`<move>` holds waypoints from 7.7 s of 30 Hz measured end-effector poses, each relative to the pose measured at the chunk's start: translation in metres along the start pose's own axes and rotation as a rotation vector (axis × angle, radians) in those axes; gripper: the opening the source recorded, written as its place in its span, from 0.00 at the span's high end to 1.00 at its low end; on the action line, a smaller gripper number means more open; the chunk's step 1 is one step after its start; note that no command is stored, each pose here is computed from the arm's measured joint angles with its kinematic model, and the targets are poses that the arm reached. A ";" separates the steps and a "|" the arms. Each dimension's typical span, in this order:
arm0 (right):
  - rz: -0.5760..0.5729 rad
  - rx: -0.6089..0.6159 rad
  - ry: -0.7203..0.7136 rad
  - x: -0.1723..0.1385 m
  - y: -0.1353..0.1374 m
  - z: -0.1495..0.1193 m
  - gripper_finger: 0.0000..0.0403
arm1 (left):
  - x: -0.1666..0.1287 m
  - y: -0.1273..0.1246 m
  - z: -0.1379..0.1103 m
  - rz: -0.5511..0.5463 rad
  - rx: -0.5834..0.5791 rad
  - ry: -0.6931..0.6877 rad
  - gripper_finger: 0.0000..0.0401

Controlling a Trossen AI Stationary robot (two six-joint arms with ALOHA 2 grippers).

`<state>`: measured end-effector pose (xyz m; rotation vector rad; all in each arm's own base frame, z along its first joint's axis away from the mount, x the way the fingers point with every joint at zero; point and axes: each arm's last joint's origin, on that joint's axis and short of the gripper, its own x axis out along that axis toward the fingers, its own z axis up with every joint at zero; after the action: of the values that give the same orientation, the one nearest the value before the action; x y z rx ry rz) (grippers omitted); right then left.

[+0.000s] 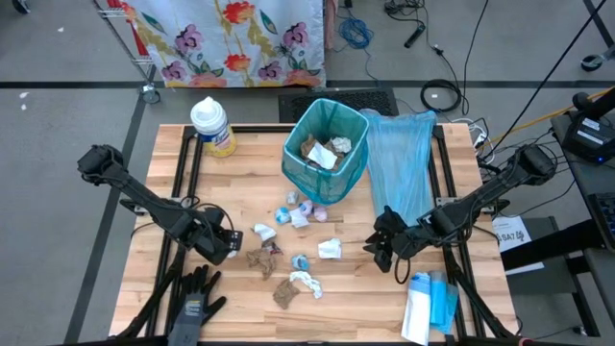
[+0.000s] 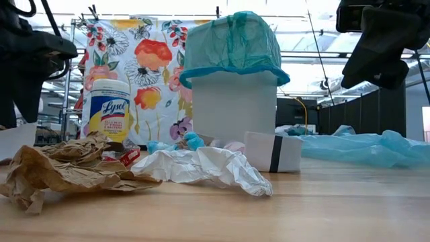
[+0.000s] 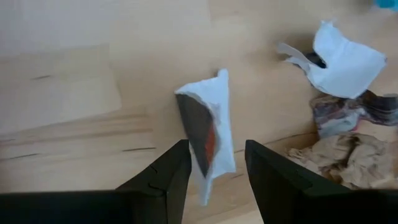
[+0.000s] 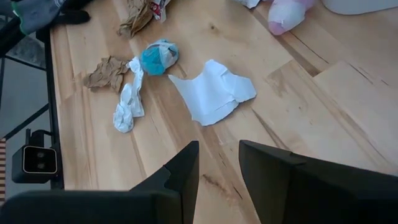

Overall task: Place trash/remove bag and relplace
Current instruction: Put the white paper piece into the trash bin, then put the top blue plastic into the trash bin

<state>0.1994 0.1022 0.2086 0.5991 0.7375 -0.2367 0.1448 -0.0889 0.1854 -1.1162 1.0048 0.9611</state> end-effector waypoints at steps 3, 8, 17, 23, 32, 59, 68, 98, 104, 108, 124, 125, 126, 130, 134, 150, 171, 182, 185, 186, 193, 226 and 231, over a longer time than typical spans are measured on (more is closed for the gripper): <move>-0.001 0.001 0.000 0.000 0.000 0.000 0.74 | 0.000 0.003 0.001 0.028 0.006 -0.013 0.66; 0.000 0.014 0.000 0.000 0.000 0.000 0.74 | 0.000 0.005 0.003 0.048 0.013 -0.032 0.79; -0.007 0.010 -0.019 -0.002 0.002 -0.003 0.74 | 0.005 0.001 0.000 0.050 0.044 -0.039 0.98; -0.038 -0.004 -0.062 -0.002 0.002 -0.004 0.74 | 0.008 -0.003 -0.003 0.037 0.060 -0.025 0.99; -0.053 -0.011 -0.067 -0.002 0.001 -0.004 0.74 | 0.006 -0.006 -0.003 -0.001 0.059 -0.012 1.00; -0.098 -0.023 -0.046 -0.003 -0.004 -0.006 0.74 | 0.002 -0.010 -0.003 -0.033 0.122 -0.050 1.00; -0.098 -0.023 -0.046 -0.003 -0.004 -0.006 0.74 | 0.002 -0.010 -0.003 -0.033 0.122 -0.050 1.00; -0.140 -0.024 -0.061 -0.002 -0.008 -0.005 0.74 | -0.183 -0.062 0.126 -0.229 0.328 -0.461 1.00; -0.162 -0.008 -0.052 -0.002 -0.010 -0.005 0.74 | -0.210 -0.079 0.162 -0.279 0.416 -0.578 1.00; -0.161 0.019 -0.054 -0.002 -0.010 -0.006 0.74 | -0.208 -0.088 0.170 -0.263 0.495 -0.603 1.00; -0.159 0.044 -0.057 -0.002 -0.010 -0.005 0.74 | -0.140 -0.060 0.115 0.047 0.359 -0.264 0.69; -0.159 0.044 -0.057 -0.002 -0.010 -0.005 0.74 | -0.131 -0.059 0.109 0.052 0.354 -0.252 0.67; -0.157 0.045 -0.057 -0.002 -0.010 -0.005 0.74 | -0.122 -0.059 0.102 0.050 0.349 -0.236 0.66; -0.150 0.049 -0.059 -0.002 -0.009 -0.005 0.74 | -0.087 -0.058 0.076 0.025 0.313 -0.165 0.64; -0.149 0.049 -0.057 -0.002 -0.009 -0.005 0.74 | -0.055 -0.057 0.052 -0.048 0.283 -0.094 0.64; -0.143 0.041 -0.048 -0.003 -0.009 -0.007 0.74 | 0.007 -0.051 0.005 -0.026 0.206 0.033 0.64; -0.185 -0.018 -0.029 0.005 -0.010 -0.011 0.74 | 0.003 -0.063 0.003 -0.023 0.213 0.021 0.99; -0.236 -0.044 0.041 0.036 -0.012 -0.028 0.74 | -0.123 -0.078 0.065 -0.215 0.302 -0.338 1.00; -0.108 -0.004 0.006 0.047 -0.019 -0.036 0.74 | -0.151 -0.088 0.093 -0.251 0.360 -0.421 1.00; -0.053 0.017 -0.016 0.050 -0.022 -0.039 0.74 | -0.159 -0.091 0.102 -0.267 0.384 -0.448 1.00; 0.182 0.114 -0.161 0.053 -0.046 -0.054 0.74 | -0.209 -0.125 0.162 -0.458 0.519 -0.650 1.00; 0.232 0.212 -0.170 0.059 -0.063 -0.034 0.74 | -0.203 -0.173 0.217 -0.429 0.855 -0.582 0.68; 0.248 0.204 -0.164 0.058 -0.060 -0.037 0.74 | -0.209 -0.145 0.177 -0.291 0.860 -0.443 0.68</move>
<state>0.1963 0.0757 0.1218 0.8474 0.4783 -0.1299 0.2533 0.0387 0.4460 -0.2884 0.7349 0.4181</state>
